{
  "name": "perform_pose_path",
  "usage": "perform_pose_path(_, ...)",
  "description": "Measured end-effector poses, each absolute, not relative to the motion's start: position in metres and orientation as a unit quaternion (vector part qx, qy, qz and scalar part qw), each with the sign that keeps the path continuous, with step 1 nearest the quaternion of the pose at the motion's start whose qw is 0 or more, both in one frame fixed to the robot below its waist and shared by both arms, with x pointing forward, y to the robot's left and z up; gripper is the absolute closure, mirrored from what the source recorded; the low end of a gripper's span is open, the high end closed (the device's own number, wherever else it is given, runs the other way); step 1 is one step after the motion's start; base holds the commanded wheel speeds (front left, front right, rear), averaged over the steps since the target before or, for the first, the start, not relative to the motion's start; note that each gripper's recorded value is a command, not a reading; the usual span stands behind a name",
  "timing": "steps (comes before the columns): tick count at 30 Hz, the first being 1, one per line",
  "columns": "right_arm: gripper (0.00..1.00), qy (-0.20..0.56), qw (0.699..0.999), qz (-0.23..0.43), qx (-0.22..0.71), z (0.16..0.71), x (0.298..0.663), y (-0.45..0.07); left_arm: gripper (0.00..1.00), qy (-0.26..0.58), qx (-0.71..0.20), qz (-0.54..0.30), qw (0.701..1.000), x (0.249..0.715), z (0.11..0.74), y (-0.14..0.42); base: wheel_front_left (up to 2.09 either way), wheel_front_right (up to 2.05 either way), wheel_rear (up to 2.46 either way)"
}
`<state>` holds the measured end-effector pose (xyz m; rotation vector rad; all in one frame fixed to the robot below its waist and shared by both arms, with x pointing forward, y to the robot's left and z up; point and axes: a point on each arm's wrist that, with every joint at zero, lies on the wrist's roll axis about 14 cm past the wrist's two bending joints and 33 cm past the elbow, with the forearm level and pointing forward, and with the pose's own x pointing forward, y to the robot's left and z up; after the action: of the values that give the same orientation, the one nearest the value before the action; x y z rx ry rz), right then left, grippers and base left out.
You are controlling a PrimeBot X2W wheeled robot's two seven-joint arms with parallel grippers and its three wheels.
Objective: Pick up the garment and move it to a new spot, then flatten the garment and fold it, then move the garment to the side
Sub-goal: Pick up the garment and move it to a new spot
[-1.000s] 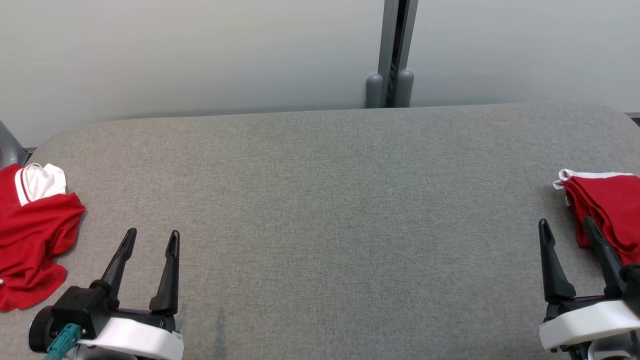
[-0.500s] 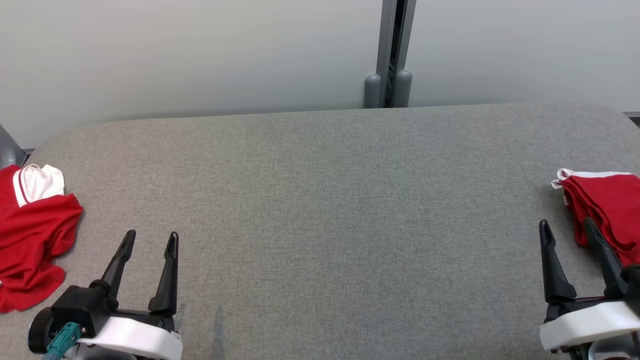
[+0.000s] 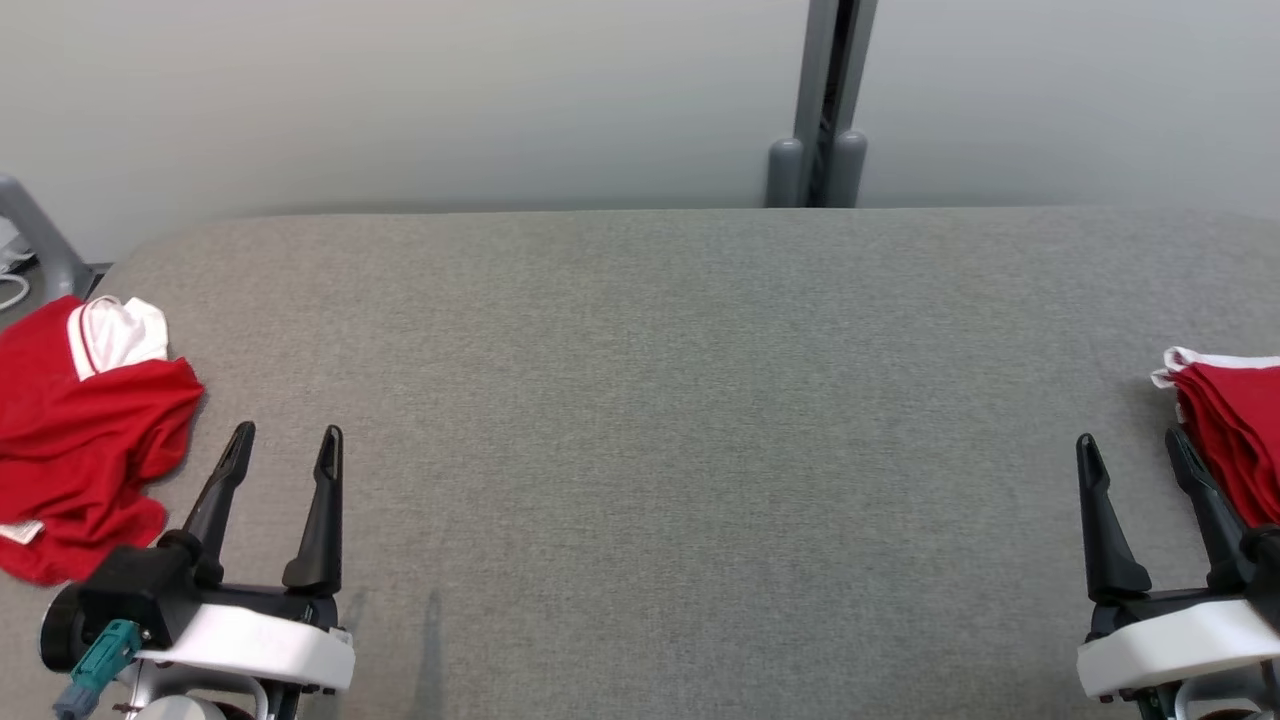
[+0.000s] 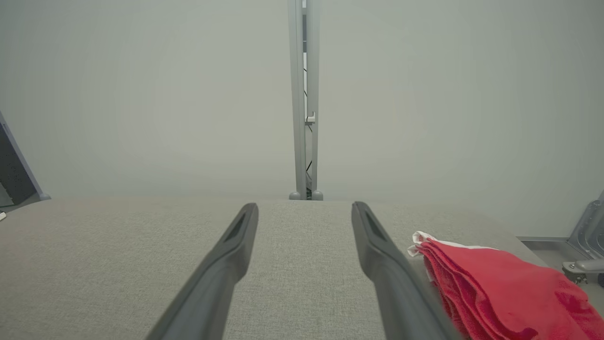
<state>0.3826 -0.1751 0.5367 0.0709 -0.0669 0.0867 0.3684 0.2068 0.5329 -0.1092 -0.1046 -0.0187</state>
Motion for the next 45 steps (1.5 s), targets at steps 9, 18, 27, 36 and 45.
perform_pose_path(9, 0.0, -0.031, 0.99, 0.136, 0.037, 0.54, 0.41, -0.109, 0.0, -0.082, -0.05, 0.078, 0.992, 0.346, 0.546, 0.259, 0.0, 0.0, 0.0)
perform_pose_path(18, 0.0, -0.024, 0.969, 0.242, 0.053, 0.538, 0.425, -0.029, 0.0, -0.091, -0.035, 0.184, 0.978, 0.297, 0.551, 0.318, 0.0, 0.0, 0.0)
perform_pose_path(27, 0.0, -0.017, 0.955, 0.29, 0.061, 0.533, 0.429, 0.009, 0.0, -0.092, -0.032, 0.233, 0.968, 0.268, 0.551, 0.341, 0.0, 0.0, 0.0)
perform_pose_path(36, 0.0, -0.014, 0.954, 0.293, 0.066, 0.531, 0.431, 0.012, 0.0, -0.091, -0.035, 0.236, 0.967, 0.269, 0.55, 0.341, 0.0, 0.0, 0.0)
perform_pose_path(45, 0.0, -0.007, 0.95, 0.305, 0.07, 0.524, 0.438, 0.022, 0.0, -0.104, -0.033, 0.227, 0.968, 0.299, 0.56, 0.344, 0.0, 0.0, 0.0)
